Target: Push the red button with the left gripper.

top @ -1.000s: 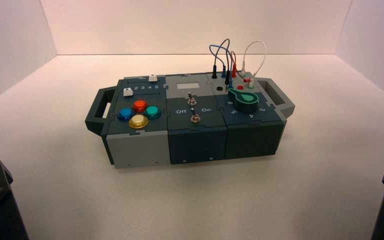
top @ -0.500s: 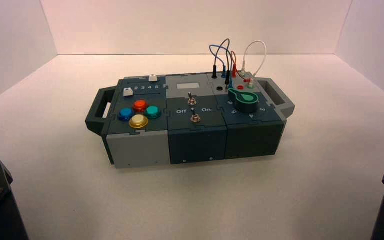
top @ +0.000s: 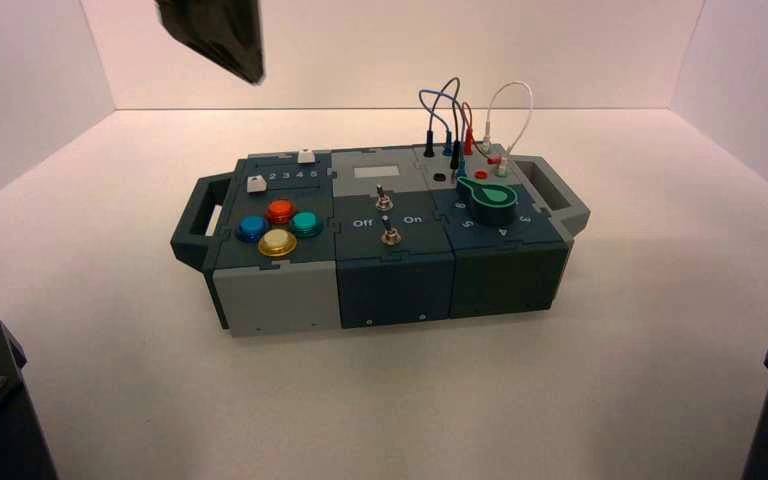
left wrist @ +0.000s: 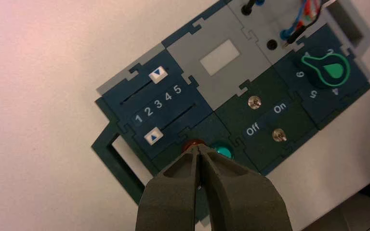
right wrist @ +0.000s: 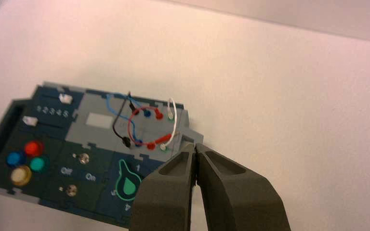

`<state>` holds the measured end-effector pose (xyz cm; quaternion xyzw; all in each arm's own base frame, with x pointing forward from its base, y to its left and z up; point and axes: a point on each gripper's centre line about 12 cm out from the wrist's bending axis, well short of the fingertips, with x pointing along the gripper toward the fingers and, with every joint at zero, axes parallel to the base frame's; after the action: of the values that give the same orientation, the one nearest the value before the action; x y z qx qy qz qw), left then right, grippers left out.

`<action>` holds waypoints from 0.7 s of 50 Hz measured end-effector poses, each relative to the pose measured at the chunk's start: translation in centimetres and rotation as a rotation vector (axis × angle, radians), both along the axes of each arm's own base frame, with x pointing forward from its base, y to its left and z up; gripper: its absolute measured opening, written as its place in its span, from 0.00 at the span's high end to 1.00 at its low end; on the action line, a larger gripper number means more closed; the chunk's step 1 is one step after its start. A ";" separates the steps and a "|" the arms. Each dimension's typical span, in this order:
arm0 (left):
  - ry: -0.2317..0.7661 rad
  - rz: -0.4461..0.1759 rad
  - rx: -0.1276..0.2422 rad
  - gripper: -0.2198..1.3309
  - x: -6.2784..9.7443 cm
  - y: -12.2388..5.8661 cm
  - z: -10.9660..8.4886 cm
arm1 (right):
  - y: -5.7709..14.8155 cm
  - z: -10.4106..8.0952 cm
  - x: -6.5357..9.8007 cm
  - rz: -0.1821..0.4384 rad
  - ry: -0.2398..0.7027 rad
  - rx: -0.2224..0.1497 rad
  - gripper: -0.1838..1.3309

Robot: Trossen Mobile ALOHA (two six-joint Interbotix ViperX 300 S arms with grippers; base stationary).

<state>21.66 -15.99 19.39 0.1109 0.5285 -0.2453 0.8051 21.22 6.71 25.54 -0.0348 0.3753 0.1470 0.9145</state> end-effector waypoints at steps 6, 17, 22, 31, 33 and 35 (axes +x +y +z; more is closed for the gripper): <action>0.028 -0.007 0.021 0.97 0.6 -0.7 -1.2 | 0.1 -0.2 0.2 0.002 0.003 -0.006 0.97; 0.081 -0.009 0.061 0.97 1.4 -1.4 -3.8 | 0.1 -0.4 0.5 0.003 -0.006 -0.016 0.97; 0.110 -0.009 0.082 0.97 1.6 -1.5 -5.0 | 0.1 -0.5 0.5 0.004 -0.008 -0.018 0.97; 0.162 -0.009 0.119 0.97 1.6 -1.6 -6.9 | 0.0 -0.7 0.5 0.004 -0.007 -0.019 0.97; 0.172 -0.009 0.127 0.97 1.6 -1.5 -7.3 | 0.0 -0.7 0.5 0.003 -0.007 -0.019 0.97; 0.177 -0.009 0.130 0.97 1.6 -1.6 -7.4 | 0.1 -0.7 0.5 0.005 -0.006 -0.020 0.97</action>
<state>23.29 -17.55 11.95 0.1432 0.6118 -0.2232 0.7452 21.70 6.76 24.85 -0.0455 0.3739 0.1455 0.9148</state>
